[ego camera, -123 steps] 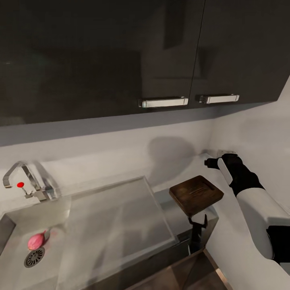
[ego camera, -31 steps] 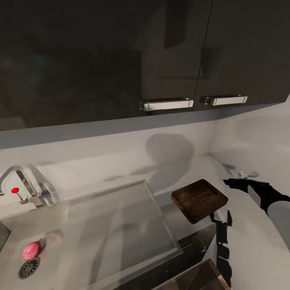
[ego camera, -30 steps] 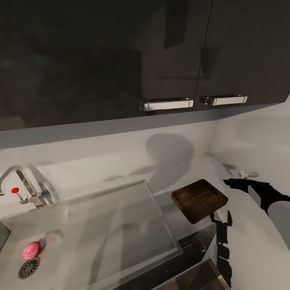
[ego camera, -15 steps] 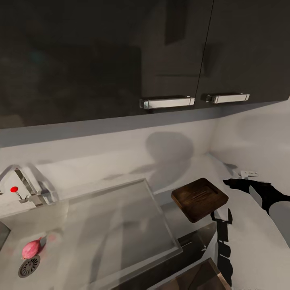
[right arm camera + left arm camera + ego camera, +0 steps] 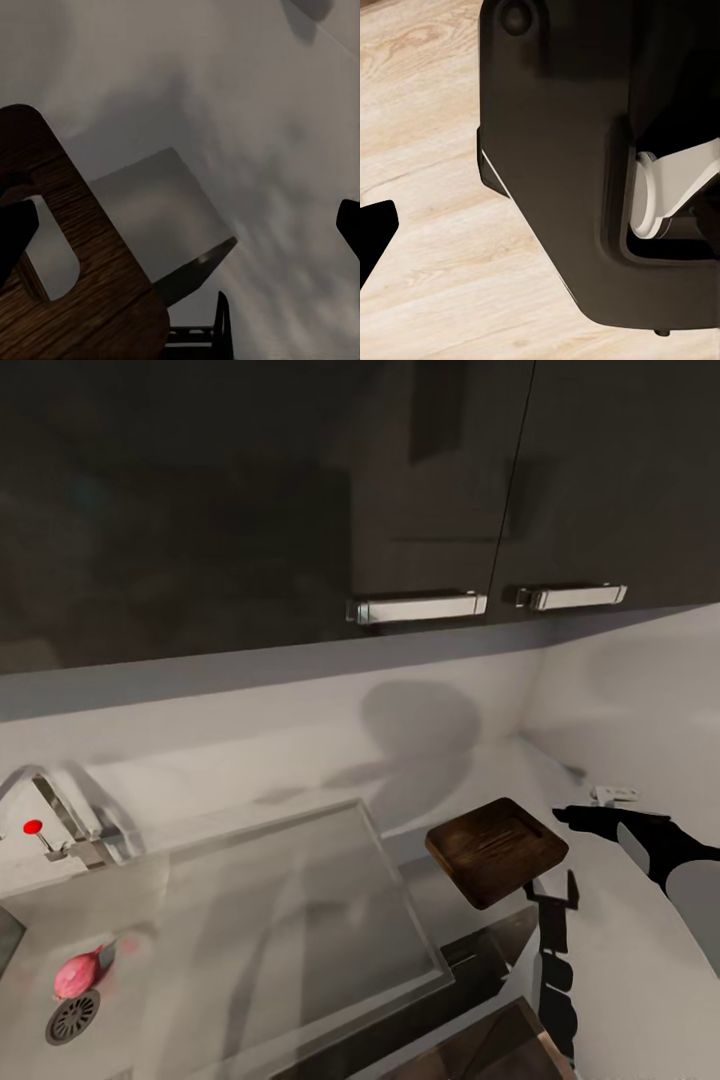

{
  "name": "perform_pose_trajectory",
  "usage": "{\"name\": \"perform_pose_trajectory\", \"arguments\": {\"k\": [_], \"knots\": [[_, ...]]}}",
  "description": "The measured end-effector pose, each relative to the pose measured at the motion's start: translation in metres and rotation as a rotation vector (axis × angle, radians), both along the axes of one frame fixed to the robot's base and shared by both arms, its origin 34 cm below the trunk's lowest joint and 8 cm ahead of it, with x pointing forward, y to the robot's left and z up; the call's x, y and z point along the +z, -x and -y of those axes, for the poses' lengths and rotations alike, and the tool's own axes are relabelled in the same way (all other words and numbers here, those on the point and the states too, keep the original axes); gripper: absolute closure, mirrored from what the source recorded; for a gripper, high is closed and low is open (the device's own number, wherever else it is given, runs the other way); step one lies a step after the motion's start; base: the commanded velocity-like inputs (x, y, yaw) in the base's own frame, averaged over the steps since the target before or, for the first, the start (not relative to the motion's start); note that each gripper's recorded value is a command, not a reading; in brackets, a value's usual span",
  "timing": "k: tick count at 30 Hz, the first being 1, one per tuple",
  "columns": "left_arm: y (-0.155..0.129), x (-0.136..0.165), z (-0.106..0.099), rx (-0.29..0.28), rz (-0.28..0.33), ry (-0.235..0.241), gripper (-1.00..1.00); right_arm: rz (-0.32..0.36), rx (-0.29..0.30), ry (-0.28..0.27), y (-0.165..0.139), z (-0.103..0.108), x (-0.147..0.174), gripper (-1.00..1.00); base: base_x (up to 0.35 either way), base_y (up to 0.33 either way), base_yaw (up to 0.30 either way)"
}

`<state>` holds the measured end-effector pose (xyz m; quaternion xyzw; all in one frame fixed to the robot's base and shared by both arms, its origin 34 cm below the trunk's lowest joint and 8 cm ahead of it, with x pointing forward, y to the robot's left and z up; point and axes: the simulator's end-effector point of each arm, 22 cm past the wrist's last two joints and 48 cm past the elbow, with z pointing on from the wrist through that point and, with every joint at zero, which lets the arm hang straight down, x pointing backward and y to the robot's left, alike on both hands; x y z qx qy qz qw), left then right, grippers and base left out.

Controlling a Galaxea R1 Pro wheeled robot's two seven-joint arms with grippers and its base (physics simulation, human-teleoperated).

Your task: In the kitchen, take the Vidalia onion out of the sink, dice it on the chopping board with the paring knife, put the diced onion into the bowl on the countertop, then place both the paring knife and the chopping board into the sink.

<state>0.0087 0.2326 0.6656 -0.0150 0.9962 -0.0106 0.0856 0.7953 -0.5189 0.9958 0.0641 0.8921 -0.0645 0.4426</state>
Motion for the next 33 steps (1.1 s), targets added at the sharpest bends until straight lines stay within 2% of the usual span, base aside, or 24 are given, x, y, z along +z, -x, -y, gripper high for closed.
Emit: {"name": "perform_pose_trajectory", "arguments": {"k": [33], "knots": [[0.015,0.005,0.006,0.004,-0.046,0.007,-1.0,-0.048,0.004,-0.003,0.001,-0.004,-0.033,-1.0,0.0,0.0,0.0]]}}
